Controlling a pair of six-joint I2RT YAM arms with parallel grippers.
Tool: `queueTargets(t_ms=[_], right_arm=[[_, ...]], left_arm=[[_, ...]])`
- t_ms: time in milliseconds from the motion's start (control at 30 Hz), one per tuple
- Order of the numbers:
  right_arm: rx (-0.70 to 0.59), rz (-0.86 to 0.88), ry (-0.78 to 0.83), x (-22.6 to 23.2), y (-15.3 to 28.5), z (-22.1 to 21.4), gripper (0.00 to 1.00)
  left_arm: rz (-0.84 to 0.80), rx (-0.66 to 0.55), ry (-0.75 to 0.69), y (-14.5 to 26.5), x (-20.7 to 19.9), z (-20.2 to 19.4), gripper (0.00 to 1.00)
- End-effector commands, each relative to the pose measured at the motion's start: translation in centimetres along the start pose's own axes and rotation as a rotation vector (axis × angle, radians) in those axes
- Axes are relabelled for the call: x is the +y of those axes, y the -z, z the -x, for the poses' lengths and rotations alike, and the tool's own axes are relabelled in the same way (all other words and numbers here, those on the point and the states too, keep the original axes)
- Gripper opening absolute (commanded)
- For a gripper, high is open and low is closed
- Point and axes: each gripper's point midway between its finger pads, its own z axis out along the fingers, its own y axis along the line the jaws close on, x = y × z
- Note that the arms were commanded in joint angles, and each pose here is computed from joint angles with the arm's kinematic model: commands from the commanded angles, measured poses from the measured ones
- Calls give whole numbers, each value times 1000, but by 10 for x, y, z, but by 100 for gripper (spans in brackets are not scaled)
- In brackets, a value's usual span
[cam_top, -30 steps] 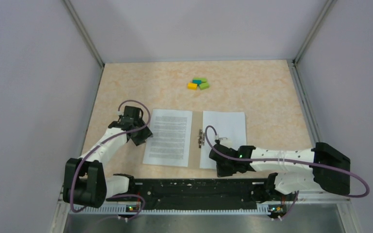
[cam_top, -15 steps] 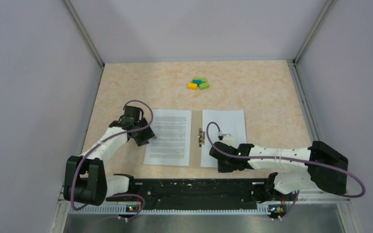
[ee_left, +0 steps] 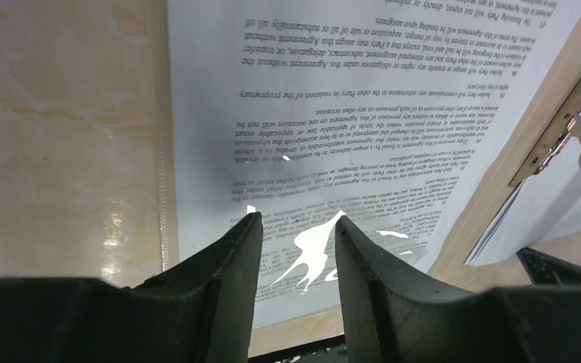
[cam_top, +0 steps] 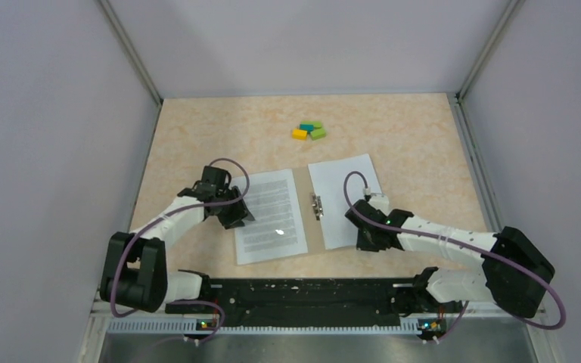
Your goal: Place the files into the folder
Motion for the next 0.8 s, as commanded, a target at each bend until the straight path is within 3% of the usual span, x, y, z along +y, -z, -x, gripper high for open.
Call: queueTargets(t_ms=[0,133,267,400,533,767], right_arm=[[-25,-81,43,-25,-5,15,0],[-30,-104,43,-28,-9,27,0],[-29,-62,67,-14,-3,37,0],[-51,-40,122,2,20,51,0],[-90,-16,177,26,46,67,6],[-131,33,234,67,51,98,27]], left_arm=[[-34,19,-34,-6,-11,-9,45],[8,1,-46,-8,-8,-14,41],[86,-36,-55,-5,-1,-17,31],[232,-153,-87,7,13,-12,25],[295,-230,-52,17,26,-9,26],[332,-270,-26,8,40,-7,43]])
